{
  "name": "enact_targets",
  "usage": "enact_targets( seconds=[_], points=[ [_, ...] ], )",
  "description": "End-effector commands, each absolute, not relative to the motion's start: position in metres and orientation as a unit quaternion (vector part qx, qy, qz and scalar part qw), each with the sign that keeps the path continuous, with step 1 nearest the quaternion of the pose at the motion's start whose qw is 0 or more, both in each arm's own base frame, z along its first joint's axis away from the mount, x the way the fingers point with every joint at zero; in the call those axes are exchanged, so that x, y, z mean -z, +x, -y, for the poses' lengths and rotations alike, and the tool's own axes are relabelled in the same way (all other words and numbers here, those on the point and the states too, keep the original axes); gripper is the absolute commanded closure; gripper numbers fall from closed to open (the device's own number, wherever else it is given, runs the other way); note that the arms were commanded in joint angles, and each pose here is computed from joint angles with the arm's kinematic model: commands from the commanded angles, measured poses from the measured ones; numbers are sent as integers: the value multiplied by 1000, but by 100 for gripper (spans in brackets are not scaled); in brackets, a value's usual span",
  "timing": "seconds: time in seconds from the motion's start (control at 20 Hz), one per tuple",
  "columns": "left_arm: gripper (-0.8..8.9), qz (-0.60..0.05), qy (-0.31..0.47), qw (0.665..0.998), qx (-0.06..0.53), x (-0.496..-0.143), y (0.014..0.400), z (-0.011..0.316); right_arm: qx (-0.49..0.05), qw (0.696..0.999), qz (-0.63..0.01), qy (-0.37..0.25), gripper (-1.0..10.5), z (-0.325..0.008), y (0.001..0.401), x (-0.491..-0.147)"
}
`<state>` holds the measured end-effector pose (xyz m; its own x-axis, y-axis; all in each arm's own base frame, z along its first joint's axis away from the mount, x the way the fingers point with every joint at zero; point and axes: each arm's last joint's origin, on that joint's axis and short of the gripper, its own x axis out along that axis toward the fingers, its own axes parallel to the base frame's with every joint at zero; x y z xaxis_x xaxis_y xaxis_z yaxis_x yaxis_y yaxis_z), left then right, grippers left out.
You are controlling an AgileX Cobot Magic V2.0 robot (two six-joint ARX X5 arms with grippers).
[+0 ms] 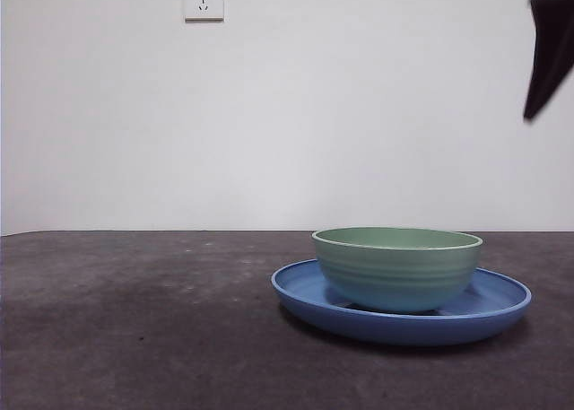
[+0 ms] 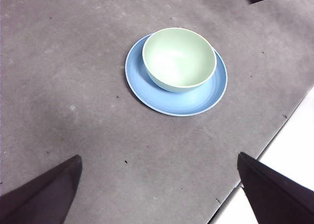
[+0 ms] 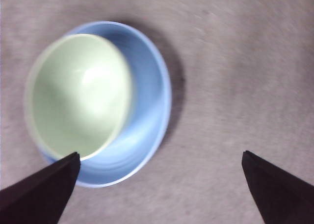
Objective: Place the green bowl on the blue plate
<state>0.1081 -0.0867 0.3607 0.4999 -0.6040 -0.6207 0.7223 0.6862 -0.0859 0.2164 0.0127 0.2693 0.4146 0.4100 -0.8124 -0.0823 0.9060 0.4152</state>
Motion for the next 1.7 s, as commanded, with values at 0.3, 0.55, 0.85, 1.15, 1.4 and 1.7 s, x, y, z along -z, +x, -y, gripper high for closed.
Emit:
enact_targets(
  seconds=[0.3,0.55,0.85,1.15,1.4,1.7],
  points=[
    [310,-312,90,862,389,-365,108,88,-208,777,-566,179,588,-9,274,-207],
    [310,-311,90,862,389,-365,108,88,-247,760,-569,194,588,-15,293,-179],
    [310,-311,90,862,389,-365,108,88,-267,755,-567,192,660,-22,299,-169],
    [310,-311,90,862,389,-365,108,88,-280,748,-574,179,715,-33,301,-163],
    [310,-312,90,862,389,-365,108,88,-287,738,-582,186,773,-36,302,-155],
    [310,-312,90,862,389,-365,108,88,-266,740,-592,177,878,-34,302,-154]
  ],
)
